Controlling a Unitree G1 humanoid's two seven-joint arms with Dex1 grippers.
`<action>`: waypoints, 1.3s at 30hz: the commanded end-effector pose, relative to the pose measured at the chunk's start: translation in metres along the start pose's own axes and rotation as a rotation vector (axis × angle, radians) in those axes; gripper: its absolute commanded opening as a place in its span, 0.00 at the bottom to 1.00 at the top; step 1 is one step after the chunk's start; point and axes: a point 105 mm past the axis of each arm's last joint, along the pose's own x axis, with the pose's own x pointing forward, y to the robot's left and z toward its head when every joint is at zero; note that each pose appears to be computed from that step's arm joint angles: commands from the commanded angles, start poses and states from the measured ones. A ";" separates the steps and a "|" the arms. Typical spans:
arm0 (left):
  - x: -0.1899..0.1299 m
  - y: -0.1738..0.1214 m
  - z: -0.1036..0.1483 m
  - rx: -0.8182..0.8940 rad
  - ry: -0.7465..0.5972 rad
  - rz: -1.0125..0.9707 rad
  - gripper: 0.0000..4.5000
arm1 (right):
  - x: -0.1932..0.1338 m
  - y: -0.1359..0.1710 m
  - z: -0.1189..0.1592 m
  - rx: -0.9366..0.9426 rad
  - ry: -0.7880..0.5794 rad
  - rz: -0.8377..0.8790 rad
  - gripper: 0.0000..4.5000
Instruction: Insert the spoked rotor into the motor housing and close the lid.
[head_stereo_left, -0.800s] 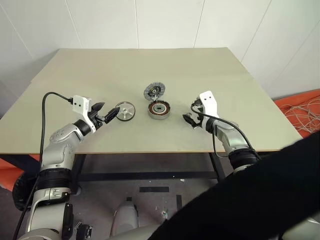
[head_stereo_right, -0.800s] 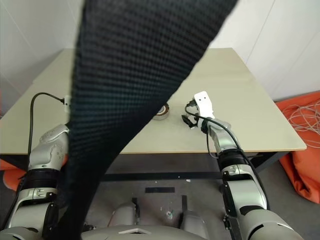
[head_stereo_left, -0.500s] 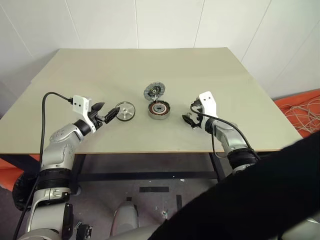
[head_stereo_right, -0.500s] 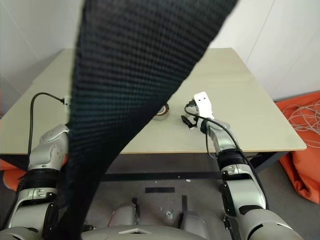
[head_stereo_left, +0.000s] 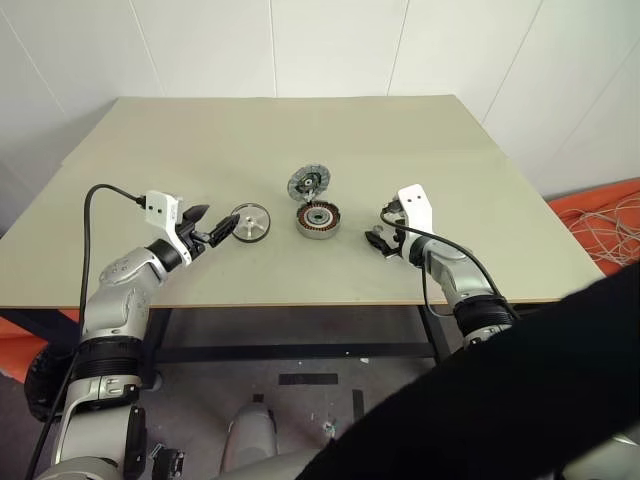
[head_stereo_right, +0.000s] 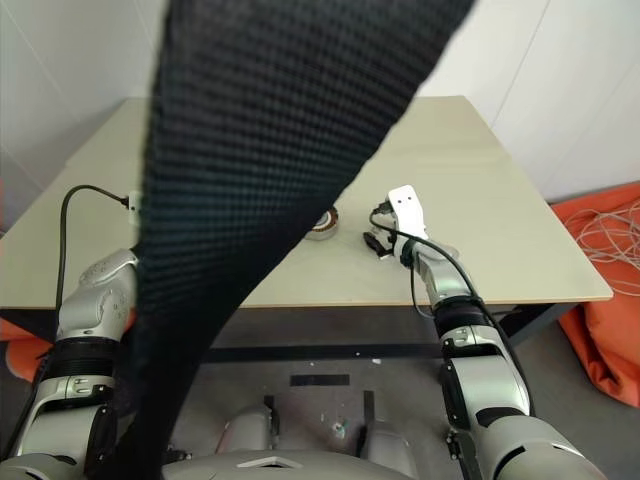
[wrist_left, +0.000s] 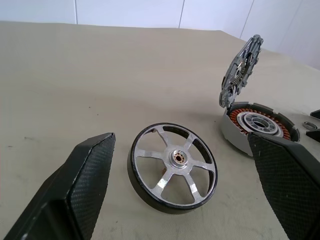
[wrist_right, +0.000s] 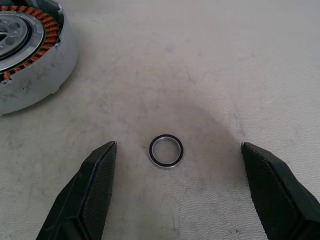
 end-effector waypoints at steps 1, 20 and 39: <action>-0.001 0.001 0.014 0.046 -0.036 -0.002 1.00 | 0.001 -0.003 0.009 -0.019 -0.022 -0.015 1.00; 0.000 0.001 0.015 0.055 -0.040 0.003 1.00 | 0.001 -0.004 0.008 -0.014 -0.019 -0.018 0.13; 0.003 -0.002 0.015 0.052 -0.035 -0.011 1.00 | 0.012 0.106 0.088 0.071 -0.194 0.367 0.13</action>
